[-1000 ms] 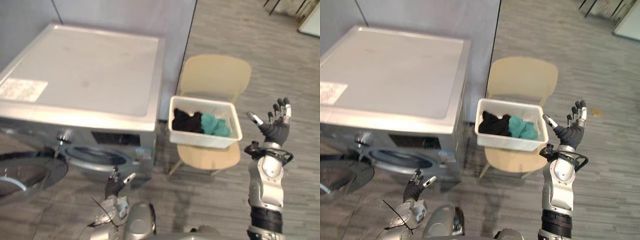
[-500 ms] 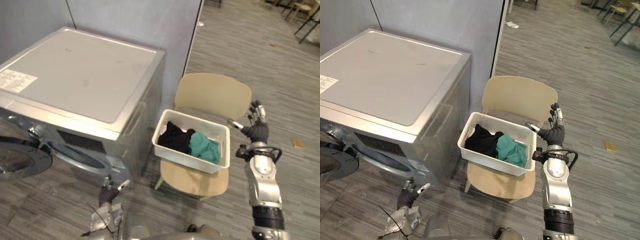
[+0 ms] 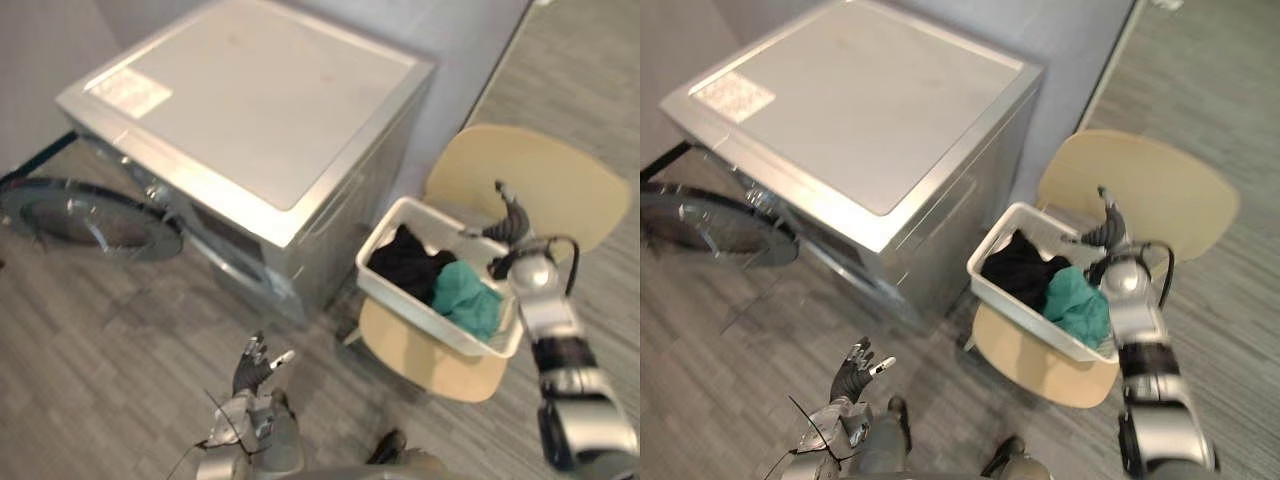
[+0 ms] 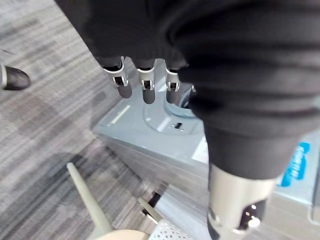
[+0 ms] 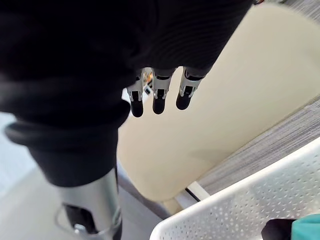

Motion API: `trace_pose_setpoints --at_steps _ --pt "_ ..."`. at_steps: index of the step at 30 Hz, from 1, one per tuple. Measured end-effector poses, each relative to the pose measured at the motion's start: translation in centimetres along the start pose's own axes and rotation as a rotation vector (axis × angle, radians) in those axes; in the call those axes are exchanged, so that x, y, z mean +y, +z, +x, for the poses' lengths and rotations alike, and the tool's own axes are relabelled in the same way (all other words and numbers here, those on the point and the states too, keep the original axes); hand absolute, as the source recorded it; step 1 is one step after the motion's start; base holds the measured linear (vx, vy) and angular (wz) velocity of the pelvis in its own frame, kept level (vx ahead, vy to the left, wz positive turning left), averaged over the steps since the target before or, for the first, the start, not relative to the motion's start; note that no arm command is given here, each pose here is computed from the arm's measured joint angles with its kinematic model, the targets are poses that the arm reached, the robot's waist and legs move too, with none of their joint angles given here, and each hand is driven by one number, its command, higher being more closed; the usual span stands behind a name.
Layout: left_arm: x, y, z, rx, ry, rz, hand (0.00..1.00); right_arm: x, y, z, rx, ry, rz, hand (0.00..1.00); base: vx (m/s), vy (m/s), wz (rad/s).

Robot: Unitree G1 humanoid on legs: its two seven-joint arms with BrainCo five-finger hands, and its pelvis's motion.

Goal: Pick up the laundry basket with both hands and put the clothes into the washing machine.

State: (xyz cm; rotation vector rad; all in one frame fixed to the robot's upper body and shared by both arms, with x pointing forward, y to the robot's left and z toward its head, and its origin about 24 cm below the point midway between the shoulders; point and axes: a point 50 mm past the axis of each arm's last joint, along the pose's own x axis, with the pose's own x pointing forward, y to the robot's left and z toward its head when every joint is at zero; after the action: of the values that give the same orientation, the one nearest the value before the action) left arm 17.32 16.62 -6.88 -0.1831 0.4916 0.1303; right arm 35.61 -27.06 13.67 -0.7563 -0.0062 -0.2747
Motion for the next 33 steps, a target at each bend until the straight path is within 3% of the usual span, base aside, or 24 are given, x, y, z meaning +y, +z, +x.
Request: trace_pose_setpoints --at_steps 6,12,24,33 --pt "0.6 1.2 0.1 -0.040 -0.021 0.064 0.00 -3.8 1.7 3.5 0.056 -0.017 -0.127 0.00 -0.05 0.065 0.38" --pt "0.1 2.4 0.3 -0.087 -0.047 0.054 0.00 -5.6 -1.0 3.7 0.211 0.006 -0.200 0.00 -0.06 0.034 0.12" --pt "-1.4 4.4 1.5 -0.154 -0.093 0.063 0.00 -4.3 -2.0 3.7 0.294 0.076 -0.232 0.00 -0.08 0.016 0.00" --pt "-2.5 6.5 2.2 -0.225 -0.128 -0.130 0.00 -5.3 -0.9 4.3 0.291 0.035 -0.217 0.00 -0.06 0.021 0.02"
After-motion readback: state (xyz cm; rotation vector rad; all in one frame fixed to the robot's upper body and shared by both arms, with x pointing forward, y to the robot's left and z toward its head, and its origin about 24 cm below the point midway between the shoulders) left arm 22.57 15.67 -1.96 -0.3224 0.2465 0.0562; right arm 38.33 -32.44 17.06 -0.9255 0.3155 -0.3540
